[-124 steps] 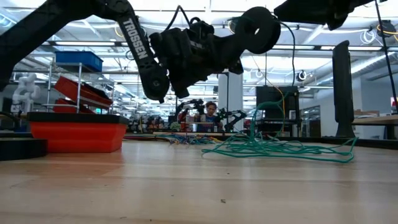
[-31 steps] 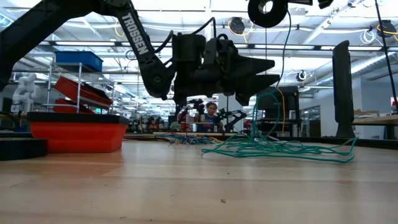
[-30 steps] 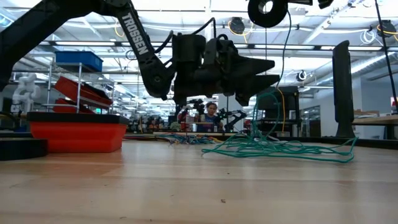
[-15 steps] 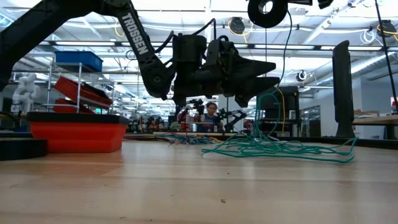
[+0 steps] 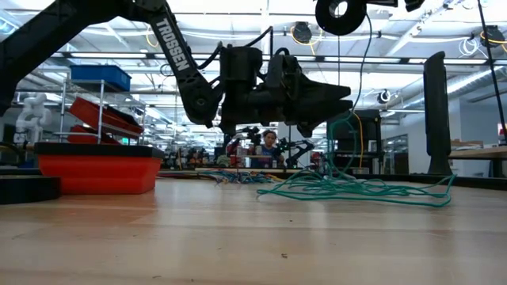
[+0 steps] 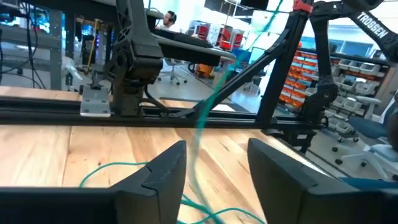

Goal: Coil cords
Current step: Coil the green wire onto the spool

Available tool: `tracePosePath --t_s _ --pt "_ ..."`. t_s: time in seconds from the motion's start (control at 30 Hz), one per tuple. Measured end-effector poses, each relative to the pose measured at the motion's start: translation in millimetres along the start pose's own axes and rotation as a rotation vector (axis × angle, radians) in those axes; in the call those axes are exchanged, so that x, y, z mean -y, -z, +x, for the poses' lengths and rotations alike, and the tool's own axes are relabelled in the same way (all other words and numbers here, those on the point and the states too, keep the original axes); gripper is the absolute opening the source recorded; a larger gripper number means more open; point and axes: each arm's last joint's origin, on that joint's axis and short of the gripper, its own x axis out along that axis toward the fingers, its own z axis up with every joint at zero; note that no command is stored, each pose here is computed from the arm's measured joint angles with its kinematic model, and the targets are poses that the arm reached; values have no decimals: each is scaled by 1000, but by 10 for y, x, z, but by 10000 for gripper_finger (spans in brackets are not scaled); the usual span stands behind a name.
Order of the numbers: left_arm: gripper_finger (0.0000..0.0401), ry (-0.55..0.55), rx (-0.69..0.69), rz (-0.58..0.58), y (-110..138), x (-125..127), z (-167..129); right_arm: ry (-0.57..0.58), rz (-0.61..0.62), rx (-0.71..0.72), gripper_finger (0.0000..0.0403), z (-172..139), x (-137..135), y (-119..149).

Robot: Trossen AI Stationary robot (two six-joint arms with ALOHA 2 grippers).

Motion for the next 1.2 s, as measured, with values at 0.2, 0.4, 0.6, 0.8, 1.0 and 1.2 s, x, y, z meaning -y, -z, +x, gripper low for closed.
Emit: tracePosePath --t_s 0.2,0.4,0.6,0.8,1.0,1.2 --pt "163 110 58 17 -91 52 -5 0 1 0 0 0 0 0" --pt "163 11 -24 -9 22 7 5 0 0 0 0 0 0 1" --pt "163 -76 -78 56 114 64 78 0 0 0 0 0 0 1" --pt "163 -72 -57 74 62 71 119 1 1 0 0 0 0 1" --pt "149 -93 -86 52 49 40 149 1 5 0 0 0 0 1" --pt "113 -104 -124 58 50 17 174 1 5 0 0 0 0 1"
